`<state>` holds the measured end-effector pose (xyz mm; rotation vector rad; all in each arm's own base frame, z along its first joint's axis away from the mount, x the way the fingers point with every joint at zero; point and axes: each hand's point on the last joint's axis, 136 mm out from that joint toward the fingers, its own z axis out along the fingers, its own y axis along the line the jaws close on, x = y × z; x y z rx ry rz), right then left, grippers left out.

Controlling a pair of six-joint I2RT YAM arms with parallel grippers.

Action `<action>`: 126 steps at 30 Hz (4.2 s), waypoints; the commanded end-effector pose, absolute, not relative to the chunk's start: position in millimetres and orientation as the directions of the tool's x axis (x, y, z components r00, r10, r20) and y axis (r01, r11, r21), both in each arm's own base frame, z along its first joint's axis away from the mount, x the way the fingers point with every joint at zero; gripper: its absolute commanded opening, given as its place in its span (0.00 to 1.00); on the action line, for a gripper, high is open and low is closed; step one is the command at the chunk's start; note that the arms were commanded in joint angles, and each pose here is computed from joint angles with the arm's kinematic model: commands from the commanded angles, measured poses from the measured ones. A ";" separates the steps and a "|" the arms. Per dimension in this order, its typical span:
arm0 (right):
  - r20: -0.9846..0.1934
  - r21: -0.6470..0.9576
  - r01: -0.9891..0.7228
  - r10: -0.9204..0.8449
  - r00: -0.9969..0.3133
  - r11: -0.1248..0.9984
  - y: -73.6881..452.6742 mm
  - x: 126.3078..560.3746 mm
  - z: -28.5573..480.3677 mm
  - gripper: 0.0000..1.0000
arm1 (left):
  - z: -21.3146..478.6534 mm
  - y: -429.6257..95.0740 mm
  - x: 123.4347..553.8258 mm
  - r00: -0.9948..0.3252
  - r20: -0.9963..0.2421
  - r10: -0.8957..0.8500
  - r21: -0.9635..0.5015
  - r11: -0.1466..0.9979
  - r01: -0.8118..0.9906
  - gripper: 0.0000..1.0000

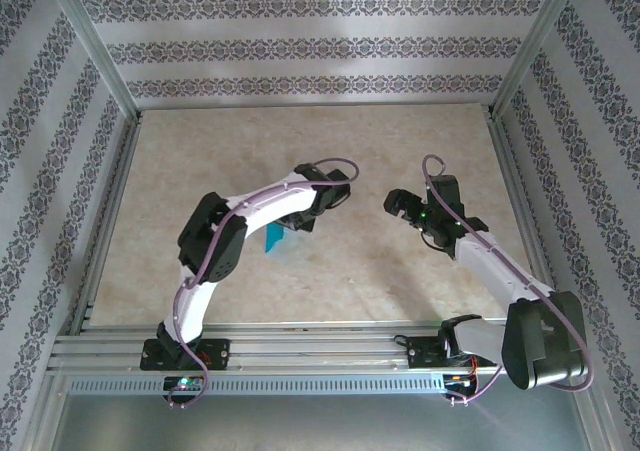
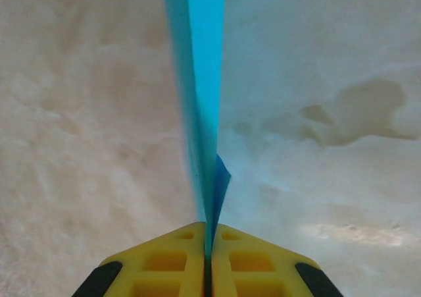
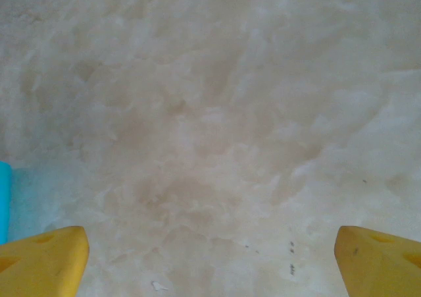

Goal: Fold a paper plane with a square sheet of paper (pick it up from the middle)

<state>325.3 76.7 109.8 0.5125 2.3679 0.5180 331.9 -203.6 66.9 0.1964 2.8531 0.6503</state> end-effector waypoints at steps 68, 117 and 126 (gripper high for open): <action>-0.211 0.677 -0.075 0.094 -0.973 0.732 306.6 299.2 52.1 0.42 | 66.5 -209.9 325.1 -0.978 0.013 -0.209 -0.780 0.610 -0.141 0.60; -0.829 -0.088 -0.872 -0.520 -0.204 0.482 323.0 255.2 87.3 0.71 | 64.2 -240.6 338.6 -0.776 0.115 -0.620 -0.715 0.490 -0.498 0.08; -0.793 -0.224 -0.831 -0.591 -0.149 0.510 327.9 280.9 76.8 0.55 | 61.5 -242.3 336.2 -0.777 0.134 -0.615 -0.715 0.483 -0.506 0.09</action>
